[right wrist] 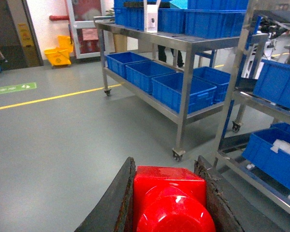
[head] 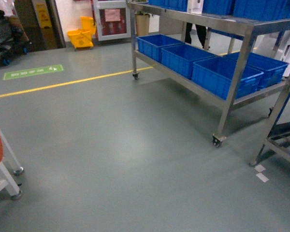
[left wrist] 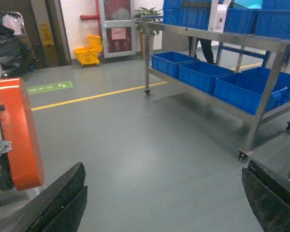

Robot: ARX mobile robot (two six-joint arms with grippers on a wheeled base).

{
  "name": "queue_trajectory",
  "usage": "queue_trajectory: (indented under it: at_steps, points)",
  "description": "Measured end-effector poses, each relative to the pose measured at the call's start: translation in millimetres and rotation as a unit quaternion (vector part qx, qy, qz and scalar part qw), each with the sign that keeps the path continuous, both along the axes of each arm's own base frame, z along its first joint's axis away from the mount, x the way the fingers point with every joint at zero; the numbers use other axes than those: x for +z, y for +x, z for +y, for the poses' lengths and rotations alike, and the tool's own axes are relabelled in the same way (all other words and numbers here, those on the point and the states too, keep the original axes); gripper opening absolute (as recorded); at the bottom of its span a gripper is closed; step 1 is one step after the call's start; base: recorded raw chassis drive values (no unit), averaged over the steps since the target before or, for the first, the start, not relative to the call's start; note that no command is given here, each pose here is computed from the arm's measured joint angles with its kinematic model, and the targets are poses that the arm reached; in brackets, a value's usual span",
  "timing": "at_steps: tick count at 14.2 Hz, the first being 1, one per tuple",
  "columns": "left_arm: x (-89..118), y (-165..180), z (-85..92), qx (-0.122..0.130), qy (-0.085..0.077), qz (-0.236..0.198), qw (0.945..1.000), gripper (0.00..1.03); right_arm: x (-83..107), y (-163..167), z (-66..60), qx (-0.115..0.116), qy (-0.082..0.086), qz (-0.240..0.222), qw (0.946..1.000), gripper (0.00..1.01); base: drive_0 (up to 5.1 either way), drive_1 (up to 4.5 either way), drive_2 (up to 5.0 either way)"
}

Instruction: Pick red block from blue box to shelf

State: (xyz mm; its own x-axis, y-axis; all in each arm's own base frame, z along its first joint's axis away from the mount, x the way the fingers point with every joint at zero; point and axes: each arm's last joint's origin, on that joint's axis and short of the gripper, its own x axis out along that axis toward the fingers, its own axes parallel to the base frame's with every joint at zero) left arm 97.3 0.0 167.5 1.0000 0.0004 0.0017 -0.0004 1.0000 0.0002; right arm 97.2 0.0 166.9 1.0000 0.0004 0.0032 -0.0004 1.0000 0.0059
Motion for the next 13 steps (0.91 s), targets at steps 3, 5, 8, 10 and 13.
queue_trajectory:
  at_steps: [3, 5, 8, 10, 13]
  points:
    - [0.0, 0.0, 0.0, 0.0, 0.0, 0.0, 1.0, 0.98, 0.0, 0.0, 0.0, 0.0, 0.0, 0.0, 1.0, 0.29, -1.6, -1.6, -1.6]
    - [0.0, 0.0, 0.0, 0.0, 0.0, 0.0, 1.0, 0.98, 0.0, 0.0, 0.0, 0.0, 0.0, 0.0, 1.0, 0.29, -1.4, -1.43, -1.4]
    - [0.0, 0.0, 0.0, 0.0, 0.0, 0.0, 1.0, 0.98, 0.0, 0.0, 0.0, 0.0, 0.0, 0.0, 1.0, 0.29, -1.4, -1.43, -1.4]
    - [0.0, 0.0, 0.0, 0.0, 0.0, 0.0, 1.0, 0.98, 0.0, 0.0, 0.0, 0.0, 0.0, 0.0, 1.0, 0.29, -1.5, -1.5, -1.5]
    - [0.0, 0.0, 0.0, 0.0, 0.0, 0.0, 1.0, 0.98, 0.0, 0.0, 0.0, 0.0, 0.0, 0.0, 1.0, 0.29, -1.5, -1.53, -1.5]
